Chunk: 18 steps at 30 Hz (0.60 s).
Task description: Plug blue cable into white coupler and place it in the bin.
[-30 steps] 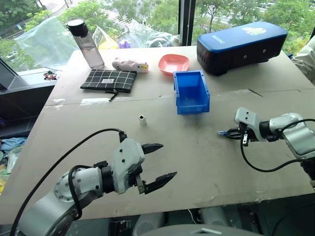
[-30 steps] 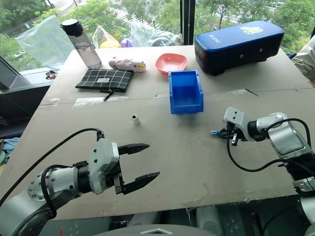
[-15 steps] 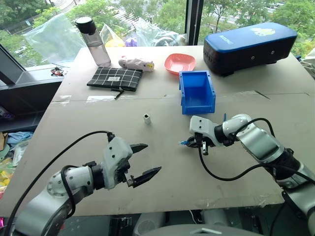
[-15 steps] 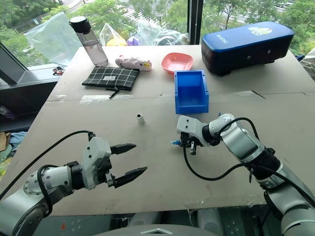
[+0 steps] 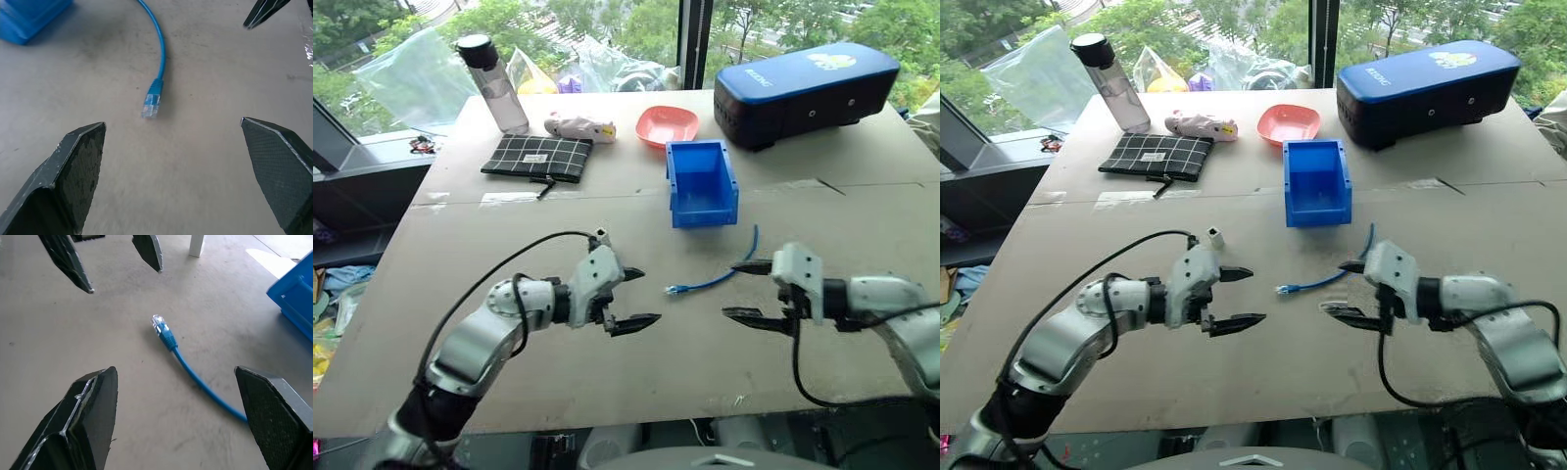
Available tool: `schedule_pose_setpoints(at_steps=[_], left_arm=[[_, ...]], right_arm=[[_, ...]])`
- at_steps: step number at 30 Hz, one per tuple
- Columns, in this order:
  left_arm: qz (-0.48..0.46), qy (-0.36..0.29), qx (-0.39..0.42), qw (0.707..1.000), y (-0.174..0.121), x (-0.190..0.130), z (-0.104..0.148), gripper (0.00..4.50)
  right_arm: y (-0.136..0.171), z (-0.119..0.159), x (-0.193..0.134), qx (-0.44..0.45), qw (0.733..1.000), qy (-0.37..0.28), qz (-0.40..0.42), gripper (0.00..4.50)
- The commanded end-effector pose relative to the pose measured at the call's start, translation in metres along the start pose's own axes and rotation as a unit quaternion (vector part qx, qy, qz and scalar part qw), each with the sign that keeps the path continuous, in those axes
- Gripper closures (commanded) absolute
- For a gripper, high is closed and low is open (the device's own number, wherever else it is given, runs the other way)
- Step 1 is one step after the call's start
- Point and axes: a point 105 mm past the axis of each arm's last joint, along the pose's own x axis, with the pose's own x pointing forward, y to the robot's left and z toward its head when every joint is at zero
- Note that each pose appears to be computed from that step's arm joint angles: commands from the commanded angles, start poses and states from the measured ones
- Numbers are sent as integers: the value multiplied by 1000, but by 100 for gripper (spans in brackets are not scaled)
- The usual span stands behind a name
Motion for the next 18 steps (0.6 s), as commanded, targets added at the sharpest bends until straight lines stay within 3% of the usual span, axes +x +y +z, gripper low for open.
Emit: schedule_pose_setpoints(at_steps=[1, 3, 6, 14, 18], left_arm=[[-17, 5, 26, 1000, 4, 14, -2, 0], [-16, 14, 29, 999, 10, 23, -9, 0], [-36, 29, 24, 999, 15, 39, -17, 63], [-62, 29, 28, 997, 18, 47, -24, 447], [-84, -18, 10, 996, 13, 42, -10, 447]], right_arm=[[7, 14, -21, -16, 999, -27, -38, 70], [13, 12, -27, -7, 998, -24, -56, 70], [20, 9, -31, 16, 996, -25, -88, 66], [28, 0, -19, 72, 989, -28, -123, 66], [32, -1, -6, 132, 983, -53, -116, 66]])
